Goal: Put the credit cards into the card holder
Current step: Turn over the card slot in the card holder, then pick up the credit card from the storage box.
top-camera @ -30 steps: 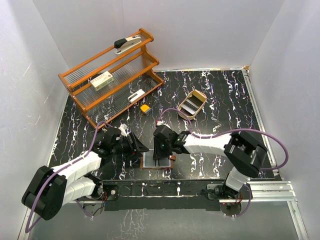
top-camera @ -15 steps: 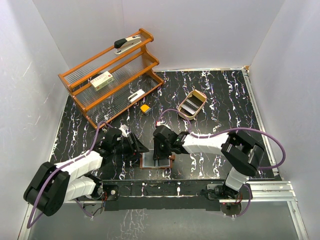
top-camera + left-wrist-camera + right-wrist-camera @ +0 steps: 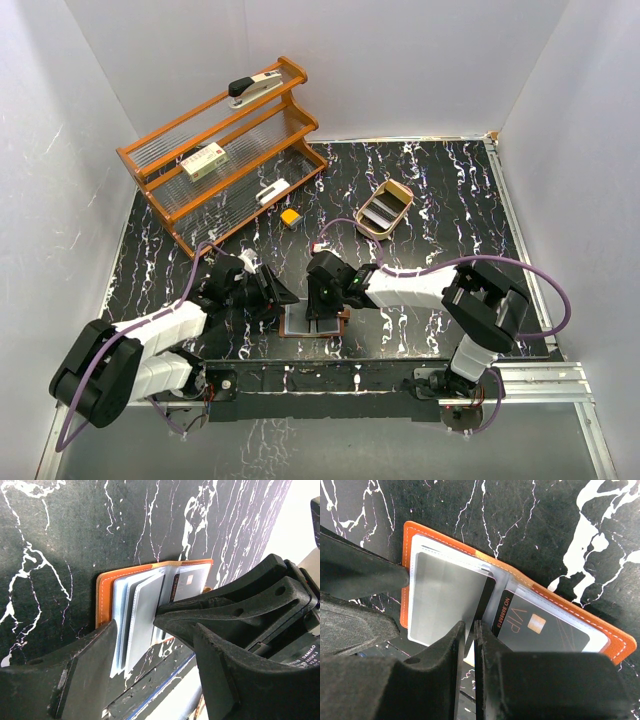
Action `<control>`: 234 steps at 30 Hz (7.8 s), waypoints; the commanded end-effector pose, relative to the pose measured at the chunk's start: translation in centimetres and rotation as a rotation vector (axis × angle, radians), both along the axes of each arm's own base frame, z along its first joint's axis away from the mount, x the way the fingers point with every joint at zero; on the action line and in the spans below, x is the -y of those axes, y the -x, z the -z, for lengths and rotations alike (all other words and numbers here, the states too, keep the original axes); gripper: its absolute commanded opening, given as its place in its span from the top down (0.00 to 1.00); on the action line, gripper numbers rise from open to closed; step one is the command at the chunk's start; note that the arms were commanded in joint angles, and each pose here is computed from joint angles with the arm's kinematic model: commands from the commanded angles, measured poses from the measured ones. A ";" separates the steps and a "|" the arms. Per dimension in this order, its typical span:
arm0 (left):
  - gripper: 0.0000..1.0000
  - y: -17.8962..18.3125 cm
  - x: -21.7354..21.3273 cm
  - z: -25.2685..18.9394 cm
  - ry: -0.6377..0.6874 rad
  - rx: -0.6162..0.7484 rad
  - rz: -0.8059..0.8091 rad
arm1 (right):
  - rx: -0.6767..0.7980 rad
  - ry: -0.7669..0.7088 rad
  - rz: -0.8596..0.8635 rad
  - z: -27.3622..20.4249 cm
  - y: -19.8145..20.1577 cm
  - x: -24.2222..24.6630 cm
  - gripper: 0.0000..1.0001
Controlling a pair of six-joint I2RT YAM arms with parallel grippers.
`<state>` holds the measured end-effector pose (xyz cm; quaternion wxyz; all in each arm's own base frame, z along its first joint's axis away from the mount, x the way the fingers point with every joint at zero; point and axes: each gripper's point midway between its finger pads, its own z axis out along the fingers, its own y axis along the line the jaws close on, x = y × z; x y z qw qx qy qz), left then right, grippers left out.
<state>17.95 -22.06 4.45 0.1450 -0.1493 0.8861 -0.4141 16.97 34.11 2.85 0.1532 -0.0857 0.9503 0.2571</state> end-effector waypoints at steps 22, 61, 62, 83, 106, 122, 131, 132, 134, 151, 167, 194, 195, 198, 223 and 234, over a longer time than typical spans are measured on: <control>0.40 -0.1 1.9 -3.8 0.178 0.026 0.026 | 0.017 -0.013 -0.022 0.2 0.1 -0.2 0.87; 0.40 0.7 5.6 -5.5 0.217 0.035 0.103 | 0.226 -0.084 0.073 -1.6 -0.9 3.7 0.77; 0.40 0.7 5.8 -5.6 0.217 0.038 0.105 | 0.233 -0.085 0.080 -1.6 -0.9 4.0 0.78; 0.40 1.5 10.4 -5.9 0.227 0.064 0.194 | 0.272 0.195 0.409 -3.7 -0.9 14.2 0.63; 0.41 3.4 15.0 -5.9 0.243 0.100 0.304 | 0.162 0.040 0.412 -0.7 0.5 12.8 0.66; 0.43 2.1 10.7 -5.0 0.058 0.125 0.180 | 0.234 0.021 0.302 -1.4 -2.8 9.1 0.65; 0.43 -0.2 3.1 -4.7 -0.095 0.078 0.033 | 0.360 0.078 0.259 -5.8 -4.7 11.2 0.57; 0.43 -0.2 2.5 -4.5 -0.105 0.070 0.026 | 0.380 0.094 0.252 -6.4 -5.1 11.4 0.56; 0.43 -0.2 1.5 -4.3 -0.129 0.062 0.021 | 0.416 0.151 0.233 -7.3 -5.9 11.9 0.55; 0.43 3.3 -1.5 0.8 -0.297 -0.070 0.123 | 0.572 0.608 0.189 -12.2 -21.3 18.7 0.45; 0.62 2.7 1.1 1.4 -0.190 -0.048 0.196 | 0.541 0.964 0.176 -10.1 -32.4 25.8 0.41; 0.54 1.9 1.4 0.8 -0.212 -0.046 0.206 | 0.486 0.969 0.091 -6.8 -37.1 28.5 0.58; 0.54 1.9 1.4 0.8 -0.211 -0.046 0.206 | 0.489 0.967 0.094 -6.9 -37.1 28.5 0.59; 0.54 1.9 1.4 0.9 -0.211 -0.046 0.208 | 0.500 0.966 0.099 -7.4 -37.3 28.5 0.62; 0.54 2.1 1.3 0.9 -0.209 -0.046 0.208 | 0.537 0.950 0.106 -9.3 -37.8 28.3 0.77; 0.53 2.2 1.3 0.7 -0.200 -0.041 0.203 | 0.488 0.882 0.096 -9.1 -36.6 27.5 0.92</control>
